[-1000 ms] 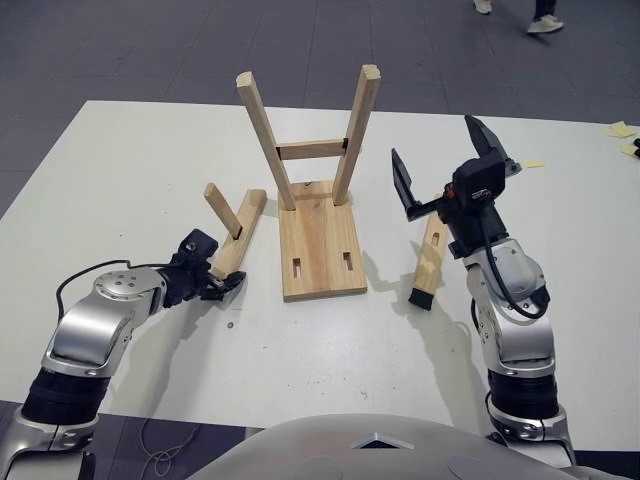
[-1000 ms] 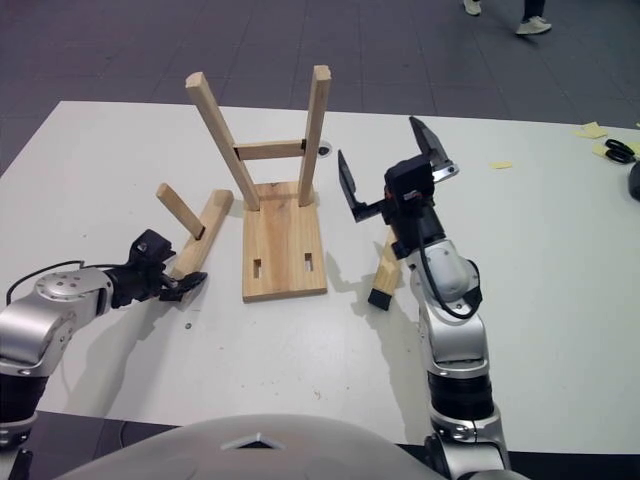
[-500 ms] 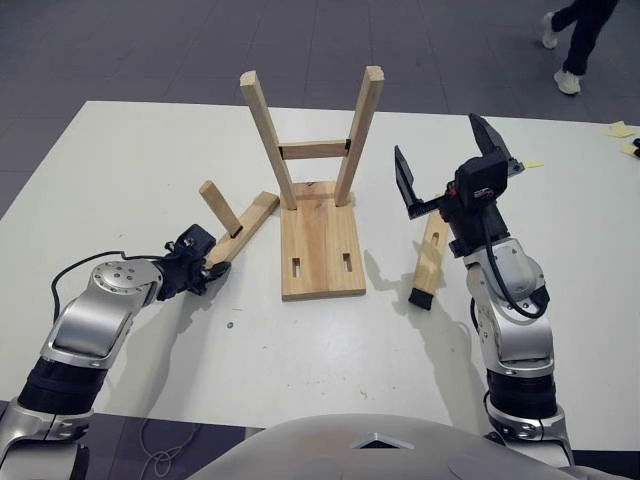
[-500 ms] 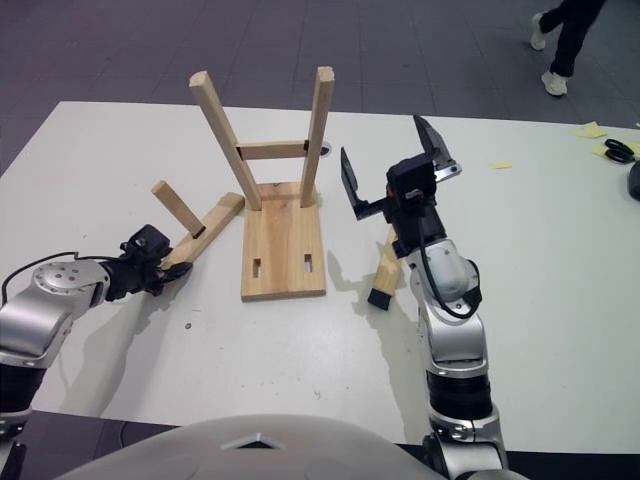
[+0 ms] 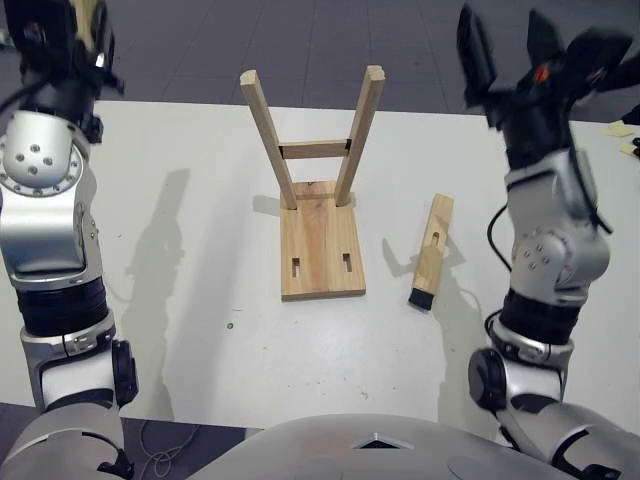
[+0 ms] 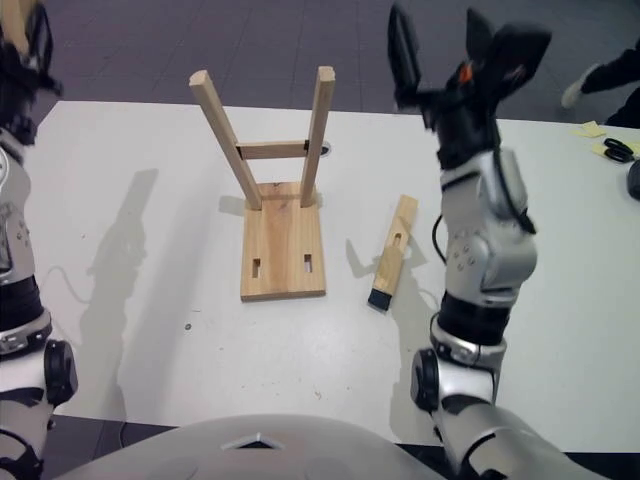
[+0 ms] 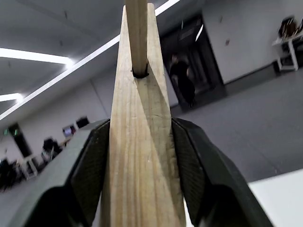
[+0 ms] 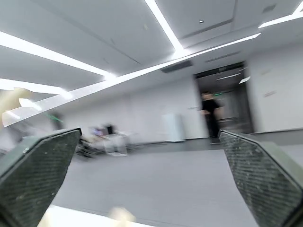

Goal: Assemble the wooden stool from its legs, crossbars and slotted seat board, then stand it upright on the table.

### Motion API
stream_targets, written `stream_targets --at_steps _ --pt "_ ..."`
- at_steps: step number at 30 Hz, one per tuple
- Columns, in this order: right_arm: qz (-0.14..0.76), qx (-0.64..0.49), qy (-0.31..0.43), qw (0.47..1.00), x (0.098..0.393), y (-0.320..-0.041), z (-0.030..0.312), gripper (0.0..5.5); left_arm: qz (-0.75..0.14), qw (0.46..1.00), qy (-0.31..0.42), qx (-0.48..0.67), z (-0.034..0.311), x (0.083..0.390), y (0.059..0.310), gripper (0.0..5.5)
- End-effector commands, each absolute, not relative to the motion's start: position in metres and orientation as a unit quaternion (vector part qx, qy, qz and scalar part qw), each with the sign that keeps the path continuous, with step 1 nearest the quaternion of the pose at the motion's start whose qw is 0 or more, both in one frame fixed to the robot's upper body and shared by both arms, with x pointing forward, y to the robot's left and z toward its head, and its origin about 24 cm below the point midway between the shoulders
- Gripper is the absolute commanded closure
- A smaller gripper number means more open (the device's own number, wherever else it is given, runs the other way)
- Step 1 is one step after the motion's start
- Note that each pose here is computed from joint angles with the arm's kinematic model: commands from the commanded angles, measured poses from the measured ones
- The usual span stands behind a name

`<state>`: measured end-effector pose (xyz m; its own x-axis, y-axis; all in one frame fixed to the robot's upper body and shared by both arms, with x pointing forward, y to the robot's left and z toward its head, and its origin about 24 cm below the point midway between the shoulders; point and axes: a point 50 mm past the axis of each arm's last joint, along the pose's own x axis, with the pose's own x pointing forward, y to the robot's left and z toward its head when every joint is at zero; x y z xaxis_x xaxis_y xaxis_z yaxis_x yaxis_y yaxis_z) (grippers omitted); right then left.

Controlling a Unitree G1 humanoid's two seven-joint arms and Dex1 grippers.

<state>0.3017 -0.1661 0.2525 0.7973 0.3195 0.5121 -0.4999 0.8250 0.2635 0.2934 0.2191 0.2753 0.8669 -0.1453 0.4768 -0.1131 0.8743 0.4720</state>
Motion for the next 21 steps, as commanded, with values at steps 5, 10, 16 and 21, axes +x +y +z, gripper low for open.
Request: stream_targets --at_steps 5,10,16,21 --pt "0.431 0.367 -0.152 0.81 0.297 -0.121 0.303 0.1 -0.3 0.889 -0.284 0.199 0.244 0.294 0.114 3.46" --pt "0.417 0.378 -0.12 0.818 0.3 -0.121 0.295 0.1 -0.362 0.888 -0.247 0.139 0.218 0.286 0.096 3.46" --pt "0.381 0.382 -0.108 0.835 0.3 -0.132 0.289 0.92 -0.363 0.893 -0.233 0.131 0.209 0.279 0.095 3.46" --pt "0.356 0.351 -0.087 0.862 0.303 -0.137 0.276 1.17 -0.352 0.896 -0.244 0.115 0.213 0.276 0.092 3.46"
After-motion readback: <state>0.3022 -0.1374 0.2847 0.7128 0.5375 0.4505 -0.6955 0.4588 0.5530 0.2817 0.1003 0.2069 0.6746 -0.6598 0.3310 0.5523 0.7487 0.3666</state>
